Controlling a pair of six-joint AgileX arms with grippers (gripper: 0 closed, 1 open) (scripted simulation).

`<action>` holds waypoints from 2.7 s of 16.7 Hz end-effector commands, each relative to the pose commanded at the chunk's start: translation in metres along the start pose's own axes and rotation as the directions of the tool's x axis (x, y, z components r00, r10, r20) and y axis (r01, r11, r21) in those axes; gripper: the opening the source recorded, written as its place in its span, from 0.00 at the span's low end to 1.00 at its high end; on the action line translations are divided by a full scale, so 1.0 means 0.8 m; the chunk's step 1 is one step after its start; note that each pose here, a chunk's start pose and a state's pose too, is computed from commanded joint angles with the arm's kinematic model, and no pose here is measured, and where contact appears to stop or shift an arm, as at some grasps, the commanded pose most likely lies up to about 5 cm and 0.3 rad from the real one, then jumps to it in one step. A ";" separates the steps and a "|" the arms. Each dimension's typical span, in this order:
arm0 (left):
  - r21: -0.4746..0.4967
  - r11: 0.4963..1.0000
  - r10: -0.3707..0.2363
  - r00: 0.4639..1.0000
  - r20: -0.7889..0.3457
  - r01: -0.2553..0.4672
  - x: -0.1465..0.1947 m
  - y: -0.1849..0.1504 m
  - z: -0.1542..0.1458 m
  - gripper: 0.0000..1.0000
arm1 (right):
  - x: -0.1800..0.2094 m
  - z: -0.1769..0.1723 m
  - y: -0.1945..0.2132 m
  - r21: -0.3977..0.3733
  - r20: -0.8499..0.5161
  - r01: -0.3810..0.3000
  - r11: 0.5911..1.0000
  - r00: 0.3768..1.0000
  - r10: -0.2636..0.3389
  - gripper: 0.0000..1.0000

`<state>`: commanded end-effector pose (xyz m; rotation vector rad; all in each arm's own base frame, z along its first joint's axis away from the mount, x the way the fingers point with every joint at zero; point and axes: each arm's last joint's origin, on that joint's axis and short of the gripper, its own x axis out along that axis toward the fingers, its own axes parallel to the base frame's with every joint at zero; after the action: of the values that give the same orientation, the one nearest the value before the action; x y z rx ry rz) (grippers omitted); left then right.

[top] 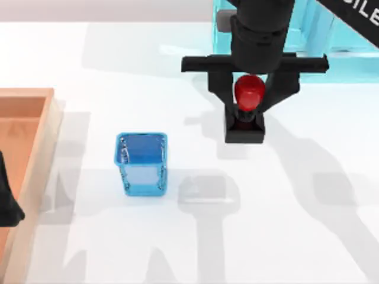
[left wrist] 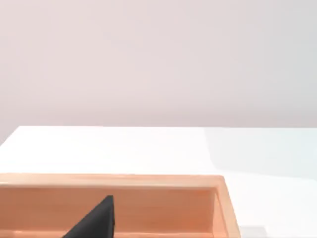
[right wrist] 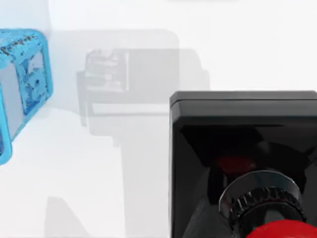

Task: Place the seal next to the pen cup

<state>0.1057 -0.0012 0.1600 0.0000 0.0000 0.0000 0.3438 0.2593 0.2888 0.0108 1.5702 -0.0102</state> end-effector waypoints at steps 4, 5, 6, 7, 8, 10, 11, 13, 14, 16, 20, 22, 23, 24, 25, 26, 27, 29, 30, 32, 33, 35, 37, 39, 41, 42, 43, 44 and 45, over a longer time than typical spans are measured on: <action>0.000 1.000 0.000 1.000 0.000 0.000 0.000 0.000 0.000 1.00 | -0.002 -0.002 0.001 0.000 0.000 0.000 1.000 1.000 0.000 0.00; 0.000 1.000 0.000 1.000 0.000 0.000 0.000 0.000 0.000 1.00 | -0.003 0.000 -0.001 0.005 0.003 -0.004 1.000 1.000 0.004 0.00; 0.000 1.000 0.000 1.000 0.000 0.000 0.000 0.000 0.000 1.00 | -0.003 -0.001 0.000 0.004 0.004 -0.005 1.000 1.000 0.005 0.00; 0.000 1.000 0.000 1.000 0.000 0.000 0.000 0.000 0.000 1.00 | 0.000 -0.002 0.005 0.001 0.008 -0.006 1.000 1.000 0.006 0.00; 0.000 1.000 0.000 1.000 0.000 0.000 0.000 0.000 0.000 1.00 | 0.005 -0.004 0.012 -0.001 0.011 -0.008 1.000 1.000 0.008 0.00; 0.000 1.000 0.000 1.000 0.000 0.000 0.000 0.000 0.000 1.00 | 0.022 -0.008 0.029 0.003 0.008 -0.006 1.000 1.000 0.006 0.00; 0.000 1.000 0.000 1.000 0.000 0.000 0.000 0.000 0.000 1.00 | 0.034 -0.011 0.039 0.002 0.003 -0.002 1.000 1.000 0.002 0.00; 0.000 1.000 0.000 1.000 0.000 0.000 0.000 0.000 0.000 1.00 | 0.053 -0.018 0.058 -0.001 -0.002 0.002 1.000 1.000 -0.002 0.00; 0.000 1.000 0.000 1.000 0.000 0.000 0.000 0.000 0.000 1.00 | 0.060 -0.021 0.065 -0.002 -0.001 0.002 1.000 1.000 -0.002 0.00; 0.000 1.000 0.000 1.000 0.000 0.000 0.000 0.000 0.000 1.00 | 0.064 -0.023 0.070 -0.003 0.001 0.000 1.000 1.000 0.000 0.00; 0.000 1.000 0.000 1.000 0.000 0.000 0.000 0.000 0.000 1.00 | 0.063 -0.022 0.068 0.003 0.002 -0.003 1.000 1.000 0.003 0.00; 0.000 1.000 0.000 1.000 0.000 0.000 0.000 0.000 0.000 1.00 | 0.069 -0.021 0.068 0.005 0.004 -0.003 1.000 1.000 0.003 0.00; 0.000 1.000 0.000 1.000 0.000 0.000 0.000 0.000 0.000 1.00 | 0.074 -0.022 0.068 0.003 0.003 -0.002 1.000 1.000 0.002 0.00; 0.000 1.000 0.000 1.000 0.000 0.000 0.000 0.000 0.000 1.00 | 0.078 -0.023 0.069 0.000 0.001 0.000 1.000 1.000 0.000 0.00; 0.000 1.000 0.000 1.000 0.000 0.000 0.000 0.000 0.000 1.00 | 0.082 -0.023 0.070 -0.003 0.001 0.000 1.000 1.000 0.000 0.00; 0.000 1.000 0.000 1.000 0.000 0.000 0.000 0.000 0.000 1.00 | 0.083 -0.023 0.070 -0.003 0.001 0.000 1.000 1.000 0.000 0.00; 0.000 1.000 0.000 1.000 0.000 0.000 0.000 0.000 0.000 1.00 | 0.083 -0.023 0.070 -0.003 0.001 0.000 1.000 1.000 0.000 0.00; 0.000 1.000 0.000 1.000 0.000 0.000 0.000 0.000 0.000 1.00 | 0.083 -0.023 0.070 -0.003 0.001 0.000 1.000 1.000 0.000 0.00; 0.000 1.000 0.000 1.000 0.000 0.000 0.000 0.000 0.000 1.00 | 0.083 -0.023 0.070 -0.003 0.001 0.000 1.000 1.000 0.000 0.08; 0.000 1.000 0.000 1.000 0.000 0.000 0.000 0.000 0.000 1.00 | 0.083 -0.023 0.070 -0.003 0.001 0.000 1.000 1.000 0.000 0.23; 0.000 1.000 0.000 1.000 0.000 0.000 0.000 0.000 0.000 1.00 | 0.083 -0.023 0.070 -0.003 0.001 0.000 1.000 1.000 0.000 0.30; 0.000 1.000 0.000 1.000 0.000 0.000 0.000 0.000 0.000 1.00 | 0.083 -0.023 0.070 -0.003 0.001 0.000 1.000 1.000 0.000 0.45; 0.000 1.000 0.000 1.000 0.000 0.000 0.000 0.000 0.000 1.00 | 0.083 -0.023 0.070 -0.003 0.001 0.000 1.000 1.000 0.000 0.60; 0.000 1.000 0.000 1.000 0.000 0.000 0.000 0.000 0.000 1.00 | 0.083 -0.023 0.070 -0.003 0.001 0.000 1.000 1.000 0.000 0.75; 0.000 1.000 0.000 1.000 0.000 0.000 0.000 0.000 0.000 1.00 | 0.083 -0.023 0.070 -0.003 0.001 0.000 1.000 1.000 0.000 0.90; 0.000 1.000 0.000 1.000 0.000 0.000 0.000 0.000 0.000 1.00 | 0.083 -0.023 0.070 -0.003 0.001 0.000 1.000 1.000 0.000 0.98; 0.000 1.000 0.000 1.000 0.000 0.000 0.000 0.000 0.000 1.00 | 0.083 -0.023 0.070 -0.003 0.001 0.000 1.000 1.000 0.000 1.00; 0.000 1.000 0.000 1.000 0.000 0.000 0.000 0.000 0.000 1.00 | 0.083 -0.023 0.070 -0.003 0.001 0.000 1.000 1.000 0.000 1.00; 0.000 1.000 0.000 1.000 0.000 0.000 0.000 0.000 0.000 1.00 | 0.083 -0.023 0.070 -0.003 0.001 0.000 1.000 1.000 0.000 1.00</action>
<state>0.1057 -0.0012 0.1600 0.0000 0.0000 0.0000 0.3259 0.3159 0.2223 0.0078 1.5691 -0.0079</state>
